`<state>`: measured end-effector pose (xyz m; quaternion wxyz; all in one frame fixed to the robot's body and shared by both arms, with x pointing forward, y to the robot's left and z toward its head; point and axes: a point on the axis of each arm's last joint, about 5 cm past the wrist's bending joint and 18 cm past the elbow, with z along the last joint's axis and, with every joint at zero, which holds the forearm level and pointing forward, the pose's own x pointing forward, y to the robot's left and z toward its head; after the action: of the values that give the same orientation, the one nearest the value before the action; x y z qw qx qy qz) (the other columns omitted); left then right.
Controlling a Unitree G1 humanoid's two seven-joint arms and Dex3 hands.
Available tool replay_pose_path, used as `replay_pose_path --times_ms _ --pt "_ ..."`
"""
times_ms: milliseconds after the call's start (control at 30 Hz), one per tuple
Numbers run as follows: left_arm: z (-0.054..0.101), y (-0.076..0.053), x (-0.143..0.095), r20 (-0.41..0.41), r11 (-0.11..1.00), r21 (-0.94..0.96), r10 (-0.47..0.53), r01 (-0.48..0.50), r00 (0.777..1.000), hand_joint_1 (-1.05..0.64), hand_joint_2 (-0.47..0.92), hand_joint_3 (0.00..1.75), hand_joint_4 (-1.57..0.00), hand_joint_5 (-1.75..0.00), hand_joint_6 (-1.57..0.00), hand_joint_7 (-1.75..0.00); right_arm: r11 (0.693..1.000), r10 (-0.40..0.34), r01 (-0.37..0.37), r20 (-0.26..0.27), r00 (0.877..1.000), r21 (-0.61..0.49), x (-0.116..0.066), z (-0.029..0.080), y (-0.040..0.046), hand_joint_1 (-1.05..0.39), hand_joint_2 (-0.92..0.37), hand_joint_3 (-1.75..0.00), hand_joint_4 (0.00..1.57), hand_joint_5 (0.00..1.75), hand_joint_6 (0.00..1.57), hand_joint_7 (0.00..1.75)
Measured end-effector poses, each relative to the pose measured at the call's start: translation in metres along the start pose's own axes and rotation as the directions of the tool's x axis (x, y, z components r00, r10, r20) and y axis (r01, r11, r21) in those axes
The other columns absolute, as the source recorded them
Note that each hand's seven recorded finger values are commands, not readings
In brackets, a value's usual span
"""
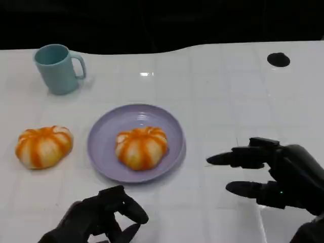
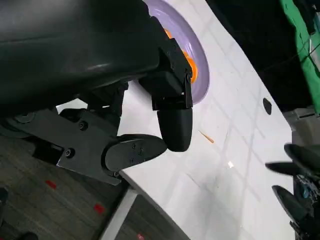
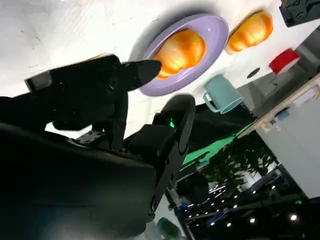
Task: Grasp the bread from the table and place it into the plate.
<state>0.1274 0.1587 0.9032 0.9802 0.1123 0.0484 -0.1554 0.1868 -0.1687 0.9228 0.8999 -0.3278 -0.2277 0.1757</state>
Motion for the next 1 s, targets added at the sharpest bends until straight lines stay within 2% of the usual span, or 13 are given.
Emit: replay_pose_path --times_ms 33,233,467,800,1000 --pt "0.0 0.0 0.0 0.0 1.0 0.0 0.0 0.0 1.0 -0.28 0.84 0.59 -0.67 -1.75 -0.64 -1.24 1.0 -0.008 0.008 -0.01 1.0 0.008 -0.002 -0.001 -0.0003 0.03 -0.36 -1.17 0.82 1.35 0.87 0.84" --pt "0.0 0.001 0.0 0.0 1.0 0.003 0.0 0.0 1.0 -0.29 0.85 0.57 -0.66 -1.75 -0.64 -1.24 0.999 -0.028 0.029 -0.076 0.997 0.015 -0.018 -0.003 -0.0012 0.06 -0.25 -1.42 0.9 1.72 0.88 1.19" --pt "0.001 0.001 0.0 -0.005 1.0 0.001 0.0 0.0 1.0 -0.27 0.85 0.56 -0.66 -1.75 -0.64 -1.24 0.999 -0.036 0.032 -0.103 0.994 -0.039 -0.032 0.0 -0.0079 0.03 -0.19 -1.49 0.92 1.75 0.9 1.32" --pt "0.001 0.003 0.0 -0.01 1.0 0.006 0.002 -0.002 1.0 -0.24 0.86 0.55 -0.67 -1.75 -0.65 -1.23 0.995 -0.083 0.072 -0.163 0.983 -0.075 -0.039 -0.007 0.001 0.05 -0.18 -1.5 0.92 1.75 0.86 1.44" --pt "0.001 0.003 0.0 -0.01 1.0 0.008 0.004 -0.004 1.0 -0.24 0.85 0.55 -0.65 -1.75 -0.65 -1.23 0.993 -0.089 0.073 -0.176 0.98 -0.096 -0.041 -0.011 0.0039 0.06 -0.19 -1.44 0.92 1.75 0.84 1.44"
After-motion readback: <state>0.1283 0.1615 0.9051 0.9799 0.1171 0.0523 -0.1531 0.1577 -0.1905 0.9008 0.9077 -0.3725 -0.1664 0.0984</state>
